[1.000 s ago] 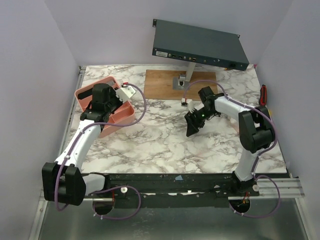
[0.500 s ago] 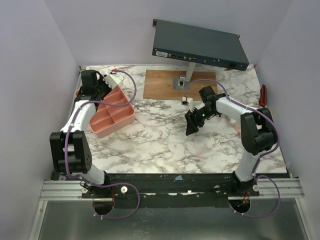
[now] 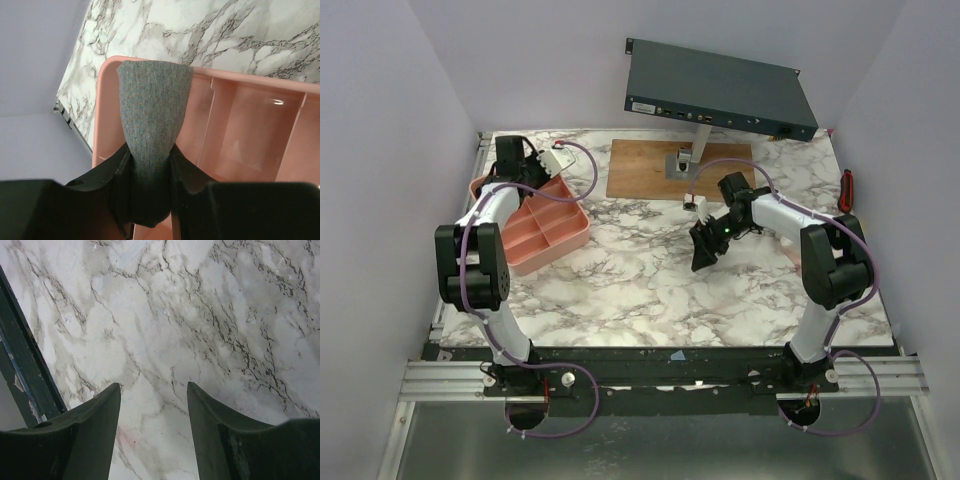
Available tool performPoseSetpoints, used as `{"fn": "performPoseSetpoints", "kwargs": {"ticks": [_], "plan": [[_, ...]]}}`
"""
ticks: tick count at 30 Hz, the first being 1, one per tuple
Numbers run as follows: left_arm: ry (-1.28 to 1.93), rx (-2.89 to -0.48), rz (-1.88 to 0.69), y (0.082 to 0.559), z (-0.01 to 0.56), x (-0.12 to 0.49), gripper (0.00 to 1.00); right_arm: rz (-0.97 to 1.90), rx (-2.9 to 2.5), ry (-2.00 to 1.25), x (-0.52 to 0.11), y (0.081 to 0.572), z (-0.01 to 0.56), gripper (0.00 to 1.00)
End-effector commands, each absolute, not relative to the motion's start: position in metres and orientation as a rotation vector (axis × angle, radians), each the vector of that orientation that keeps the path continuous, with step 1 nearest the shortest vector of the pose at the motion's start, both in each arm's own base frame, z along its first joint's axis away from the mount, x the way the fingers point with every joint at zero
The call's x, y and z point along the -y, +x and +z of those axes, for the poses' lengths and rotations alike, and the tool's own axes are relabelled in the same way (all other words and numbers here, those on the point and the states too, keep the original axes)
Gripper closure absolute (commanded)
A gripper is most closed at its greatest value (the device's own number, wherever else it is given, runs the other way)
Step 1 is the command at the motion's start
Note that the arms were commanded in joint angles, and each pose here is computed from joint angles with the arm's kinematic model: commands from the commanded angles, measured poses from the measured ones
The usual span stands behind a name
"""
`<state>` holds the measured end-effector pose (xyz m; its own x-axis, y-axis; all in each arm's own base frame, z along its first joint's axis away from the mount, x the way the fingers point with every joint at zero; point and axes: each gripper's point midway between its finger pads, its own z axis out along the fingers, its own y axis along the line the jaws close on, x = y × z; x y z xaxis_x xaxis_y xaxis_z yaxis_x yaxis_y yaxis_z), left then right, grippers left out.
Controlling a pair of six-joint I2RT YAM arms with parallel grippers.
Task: Roll the underwear
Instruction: Place the underwear in the storage box.
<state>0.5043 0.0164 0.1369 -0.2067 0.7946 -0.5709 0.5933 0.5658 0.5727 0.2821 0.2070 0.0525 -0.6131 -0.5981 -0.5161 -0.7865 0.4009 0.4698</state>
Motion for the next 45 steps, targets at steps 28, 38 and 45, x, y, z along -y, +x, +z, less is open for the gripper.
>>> {"fn": "performPoseSetpoints", "kwargs": {"ticks": [28, 38, 45], "plan": [[1.291, -2.096, 0.124, 0.51, 0.063, -0.033, 1.0, 1.013, -2.464, -1.227, -0.201, 0.278, 0.03, 0.41], [1.29, -2.192, 0.007, 0.508, 0.06, -0.035, 0.9, 1.005, -2.478, -1.228, -0.2, 0.278, 0.026, 0.41], [1.27, -2.224, -0.029, 0.511, 0.06, -0.035, 0.74, 0.995, -2.483, -1.229, -0.199, 0.278, 0.025, 0.41]]}}
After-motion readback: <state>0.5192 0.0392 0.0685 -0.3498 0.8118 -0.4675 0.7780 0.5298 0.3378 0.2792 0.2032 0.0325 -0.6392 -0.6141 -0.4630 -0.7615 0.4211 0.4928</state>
